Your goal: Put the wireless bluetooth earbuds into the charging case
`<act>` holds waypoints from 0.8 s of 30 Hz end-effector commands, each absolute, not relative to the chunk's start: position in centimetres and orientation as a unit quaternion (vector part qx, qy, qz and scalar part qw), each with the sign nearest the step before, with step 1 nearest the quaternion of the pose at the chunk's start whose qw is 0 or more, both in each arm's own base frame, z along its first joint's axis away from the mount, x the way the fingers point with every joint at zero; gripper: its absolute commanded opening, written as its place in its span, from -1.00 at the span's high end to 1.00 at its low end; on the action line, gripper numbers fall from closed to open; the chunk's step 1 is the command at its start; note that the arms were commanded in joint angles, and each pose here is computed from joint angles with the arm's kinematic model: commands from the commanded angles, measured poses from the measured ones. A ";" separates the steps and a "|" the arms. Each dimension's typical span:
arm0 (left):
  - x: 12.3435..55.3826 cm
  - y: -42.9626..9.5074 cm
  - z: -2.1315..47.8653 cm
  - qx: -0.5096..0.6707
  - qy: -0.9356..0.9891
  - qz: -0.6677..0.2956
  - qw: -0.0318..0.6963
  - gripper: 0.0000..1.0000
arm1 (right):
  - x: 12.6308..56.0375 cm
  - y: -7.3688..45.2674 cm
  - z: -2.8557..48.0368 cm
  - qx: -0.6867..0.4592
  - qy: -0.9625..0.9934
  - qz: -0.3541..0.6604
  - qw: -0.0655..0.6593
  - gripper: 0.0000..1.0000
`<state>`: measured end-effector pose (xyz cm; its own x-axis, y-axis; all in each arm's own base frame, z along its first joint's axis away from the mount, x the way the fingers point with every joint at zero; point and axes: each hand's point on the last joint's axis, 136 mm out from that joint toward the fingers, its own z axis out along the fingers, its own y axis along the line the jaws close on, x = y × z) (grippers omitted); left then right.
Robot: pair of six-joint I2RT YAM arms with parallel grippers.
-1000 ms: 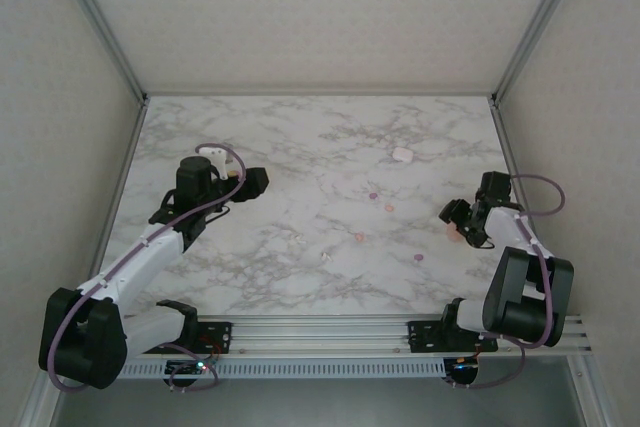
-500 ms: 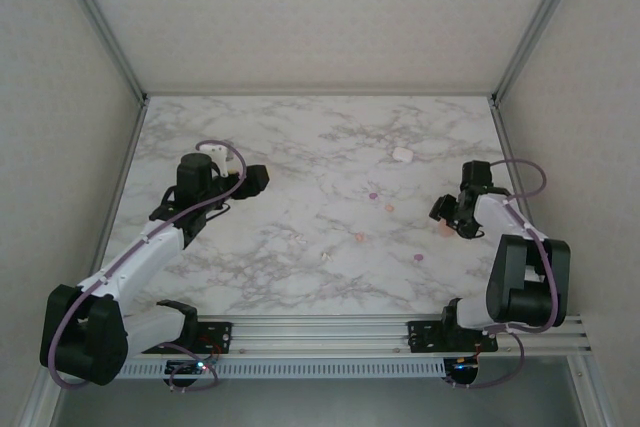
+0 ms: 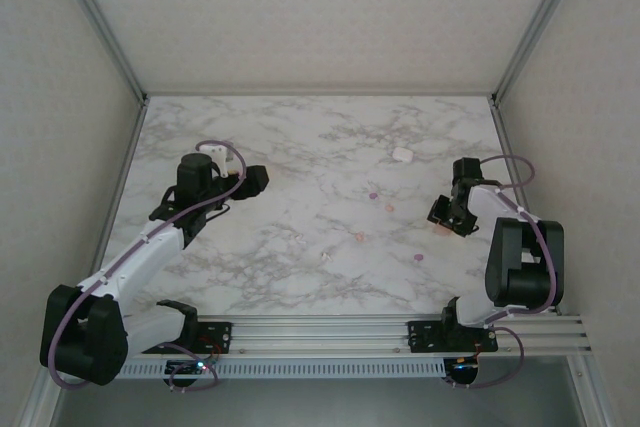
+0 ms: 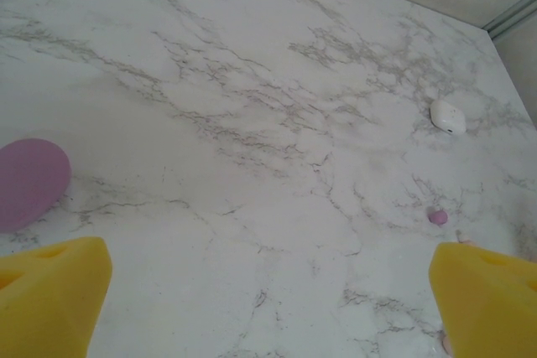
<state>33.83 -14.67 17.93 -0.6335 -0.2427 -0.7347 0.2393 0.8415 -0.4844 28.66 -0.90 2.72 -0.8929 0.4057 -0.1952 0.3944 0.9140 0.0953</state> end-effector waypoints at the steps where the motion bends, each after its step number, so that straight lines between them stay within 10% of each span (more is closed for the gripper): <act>1: 34.2 -14.7 19.4 0.006 0.853 -0.278 0.442 -0.94 | 28.4 -1.2 3.1 0.211 0.973 0.008 0.097 -0.07; 24: 34.0 -14.8 19.7 0.007 0.852 -0.282 0.440 -0.93 | 28.8 -0.1 2.6 0.192 0.978 0.009 0.083 0.20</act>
